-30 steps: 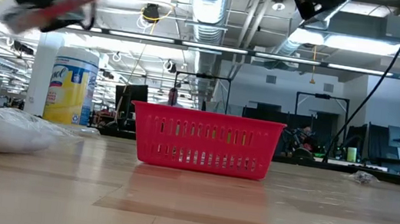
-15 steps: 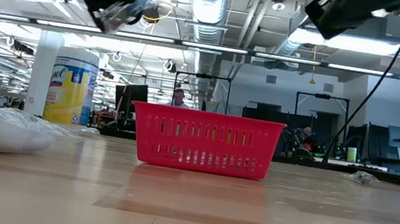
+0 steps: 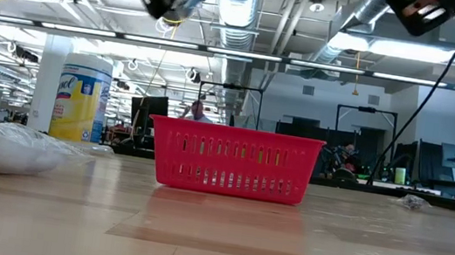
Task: Pick & Place Travel size toiletries
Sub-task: Put the silver nail clipper into the bottom red basket
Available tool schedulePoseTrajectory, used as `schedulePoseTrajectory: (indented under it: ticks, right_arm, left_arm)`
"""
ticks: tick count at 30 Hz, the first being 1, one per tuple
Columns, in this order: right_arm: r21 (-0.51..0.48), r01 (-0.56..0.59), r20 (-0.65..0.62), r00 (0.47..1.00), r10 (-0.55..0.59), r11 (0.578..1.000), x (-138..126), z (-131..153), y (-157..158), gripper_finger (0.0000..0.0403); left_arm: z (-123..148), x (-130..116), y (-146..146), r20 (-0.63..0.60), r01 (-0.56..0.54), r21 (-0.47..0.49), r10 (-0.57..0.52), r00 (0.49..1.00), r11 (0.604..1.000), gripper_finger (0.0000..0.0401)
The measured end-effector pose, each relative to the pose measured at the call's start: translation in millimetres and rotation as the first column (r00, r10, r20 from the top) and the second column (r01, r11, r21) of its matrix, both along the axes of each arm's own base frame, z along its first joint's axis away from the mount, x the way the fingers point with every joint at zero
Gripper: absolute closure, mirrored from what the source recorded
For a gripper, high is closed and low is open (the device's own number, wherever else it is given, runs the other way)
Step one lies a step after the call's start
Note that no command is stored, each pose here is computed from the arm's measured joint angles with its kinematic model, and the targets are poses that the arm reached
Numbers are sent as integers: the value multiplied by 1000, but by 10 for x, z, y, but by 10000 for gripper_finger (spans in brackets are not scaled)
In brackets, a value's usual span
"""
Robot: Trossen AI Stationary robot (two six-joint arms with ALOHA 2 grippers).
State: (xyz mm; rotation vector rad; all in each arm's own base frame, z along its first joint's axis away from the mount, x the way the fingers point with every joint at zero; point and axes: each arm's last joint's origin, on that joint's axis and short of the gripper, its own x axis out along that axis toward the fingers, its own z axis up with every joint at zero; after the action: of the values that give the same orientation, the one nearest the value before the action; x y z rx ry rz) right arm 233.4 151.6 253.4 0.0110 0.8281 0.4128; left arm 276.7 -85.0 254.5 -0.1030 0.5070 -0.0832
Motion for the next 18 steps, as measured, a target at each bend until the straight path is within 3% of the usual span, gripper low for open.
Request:
schedulePoseTrajectory:
  ticks: [7,18]
  right_arm:
    - [26,-6,-40,999,7,1000,-106,-14,129,326]
    - [-13,28,-67,997,-29,1000,-331,-48,336,326]
  left_arm:
    - [85,365,28,-56,23,118,-17,998,993,343]
    - [56,777,143,-214,99,164,-62,975,982,343]
